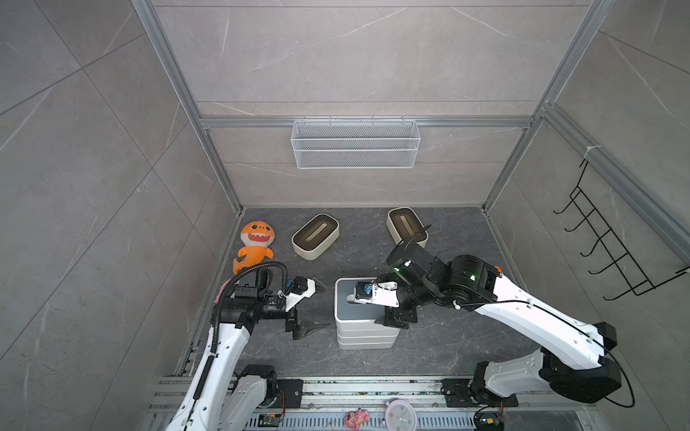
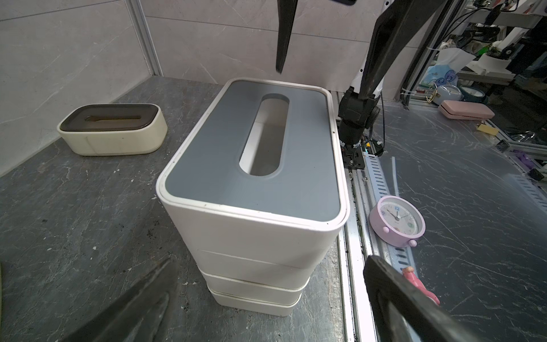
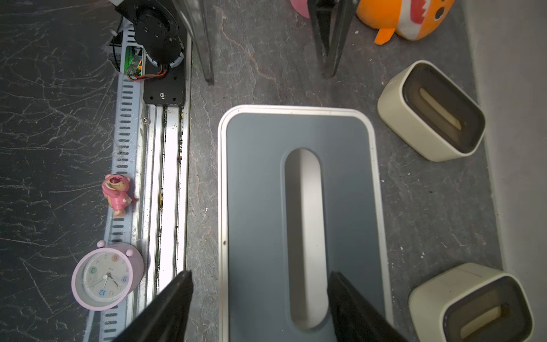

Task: Stack the tissue boxes
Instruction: Place the tissue box at the tissue box, then pick up the tissue box from the center of the board.

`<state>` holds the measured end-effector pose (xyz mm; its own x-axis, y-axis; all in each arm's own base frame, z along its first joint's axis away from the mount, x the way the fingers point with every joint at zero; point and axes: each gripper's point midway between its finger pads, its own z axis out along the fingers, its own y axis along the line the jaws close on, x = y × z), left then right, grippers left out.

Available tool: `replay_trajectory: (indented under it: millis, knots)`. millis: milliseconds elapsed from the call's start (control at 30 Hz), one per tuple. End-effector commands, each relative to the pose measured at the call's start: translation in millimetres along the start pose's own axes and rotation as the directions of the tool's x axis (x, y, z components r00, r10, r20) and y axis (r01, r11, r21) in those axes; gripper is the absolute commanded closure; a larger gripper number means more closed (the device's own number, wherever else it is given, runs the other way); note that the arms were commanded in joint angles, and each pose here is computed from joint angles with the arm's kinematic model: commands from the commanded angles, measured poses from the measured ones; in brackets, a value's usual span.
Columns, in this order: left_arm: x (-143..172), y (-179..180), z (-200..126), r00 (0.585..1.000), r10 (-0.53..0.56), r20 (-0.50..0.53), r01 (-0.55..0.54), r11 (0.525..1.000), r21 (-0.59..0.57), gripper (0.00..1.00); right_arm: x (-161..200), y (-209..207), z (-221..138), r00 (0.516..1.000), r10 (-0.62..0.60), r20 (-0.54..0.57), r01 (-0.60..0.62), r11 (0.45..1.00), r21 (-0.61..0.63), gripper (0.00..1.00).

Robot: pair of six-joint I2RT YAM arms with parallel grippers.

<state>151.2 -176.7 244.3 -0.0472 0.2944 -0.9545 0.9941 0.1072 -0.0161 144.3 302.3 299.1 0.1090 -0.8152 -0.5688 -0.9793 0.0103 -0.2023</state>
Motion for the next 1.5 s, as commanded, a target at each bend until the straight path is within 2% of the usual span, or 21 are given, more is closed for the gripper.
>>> replay_trajectory:
  millis: [0,167,267,367,467,600,633,700,767,867,900,933,1000,1067,1167,1200,1267,1333,1367,1400,1467]
  knots:
    - [-2.4,0.7,-0.9,1.000,0.017,0.011,-0.017,1.000,-0.004,0.01,-8.1,-2.3,-29.3,0.998,-0.024,0.059,0.021,0.999,0.043,0.25]
    - [-0.9,10.3,-1.2,0.998,0.063,-0.011,-0.063,0.997,-0.048,0.01,-22.6,-6.7,-66.2,0.977,-0.053,0.208,0.023,0.989,0.146,0.25]
    - [1.0,28.3,-2.4,0.995,0.088,-0.036,-0.092,0.986,-0.136,0.01,-18.8,-17.4,-75.4,0.970,-0.053,0.239,-0.006,0.971,0.238,0.20]
    - [-1.7,40.6,-5.5,0.991,0.129,-0.044,-0.135,0.967,-0.214,0.01,-15.6,-29.7,-79.9,0.963,0.010,0.268,-0.084,0.960,0.269,0.18]
    - [-9.3,53.7,-11.4,0.982,0.184,-0.035,-0.185,0.930,-0.316,0.01,-10.4,-55.3,-91.3,0.935,0.124,0.333,-0.228,0.927,0.296,0.16]
    - [-18.3,82.8,-27.9,0.979,0.202,-0.038,-0.193,0.837,-0.512,0.00,12.1,-96.0,-109.3,0.879,0.270,0.392,-0.417,0.834,0.362,0.07]
    - [-19.9,89.6,-32.9,0.980,0.195,-0.044,-0.186,0.813,-0.552,0.01,18.8,-104.9,-112.9,0.866,0.298,0.402,-0.455,0.804,0.383,0.01]
    - [-25.1,100.5,-41.1,0.984,0.172,-0.043,-0.162,0.777,-0.608,0.00,29.9,-118.5,-119.7,0.834,0.344,0.432,-0.521,0.751,0.406,0.01]
    - [-34.7,107.8,-47.0,0.990,0.142,-0.011,-0.116,0.760,-0.639,0.00,41.9,-131.2,-125.9,0.796,0.388,0.465,-0.584,0.695,0.420,0.00]
    - [-50.3,124.5,-59.2,0.996,0.048,0.073,0.017,0.720,-0.693,0.00,69.2,-154.9,-131.7,0.713,0.468,0.522,-0.697,0.560,0.449,0.01]
    - [-51.5,134.4,-64.7,0.995,-0.013,0.101,0.082,0.691,-0.718,0.00,79.9,-162.9,-133.3,0.682,0.493,0.540,-0.731,0.495,0.471,0.00]
    - [-52.4,146.2,-72.8,0.988,-0.079,0.132,0.151,0.643,-0.750,0.00,87.1,-166.9,-133.8,0.661,0.509,0.552,-0.751,0.454,0.480,0.00]
    - [-41.2,177.7,-95.3,0.943,-0.269,0.193,0.304,0.468,-0.830,0.00,104.7,-173.7,-131.6,0.602,0.548,0.580,-0.797,0.373,0.475,0.01]
    - [-26.5,196.8,-100.5,0.881,-0.442,0.167,0.353,0.382,-0.854,0.00,124.4,-177.9,-125.0,0.546,0.588,0.597,-0.833,0.307,0.460,0.01]
    - [9.3,221.2,-99.0,0.703,-0.698,0.136,0.411,0.242,-0.879,0.00,150.1,-179.8,-106.7,0.485,0.637,0.600,-0.867,0.262,0.423,0.01]
    - [18.2,228.8,-94.9,0.651,-0.749,0.122,0.421,0.222,-0.880,0.00,158.1,-180.0,-101.7,0.462,0.652,0.601,-0.878,0.241,0.413,0.00]
    - [27.4,244.6,-86.8,0.599,-0.795,0.093,0.416,0.210,-0.885,0.00,170.1,-180.0,-95.3,0.421,0.669,0.612,-0.898,0.211,0.387,0.00]
    - [32.4,258.8,-78.2,0.604,-0.796,0.046,0.370,0.228,-0.901,0.01,177.6,-177.5,-89.6,0.394,0.680,0.619,-0.910,0.194,0.366,0.01]
    - [32.7,264.8,-72.6,0.620,-0.784,0.003,0.323,0.252,-0.912,0.01,179.4,-175.1,-84.9,0.380,0.690,0.616,-0.916,0.191,0.352,0.01]
    - [34.5,272.5,-65.8,0.634,-0.772,-0.045,0.271,0.276,-0.922,0.01,179.7,-171.1,-76.5,0.364,0.707,0.607,-0.925,0.198,0.323,0.01]
    - [40.8,287.2,-51.9,0.632,-0.767,-0.110,0.221,0.314,-0.923,0.01,179.2,-163.6,-59.6,0.343,0.742,0.577,-0.937,0.223,0.270,0.01]
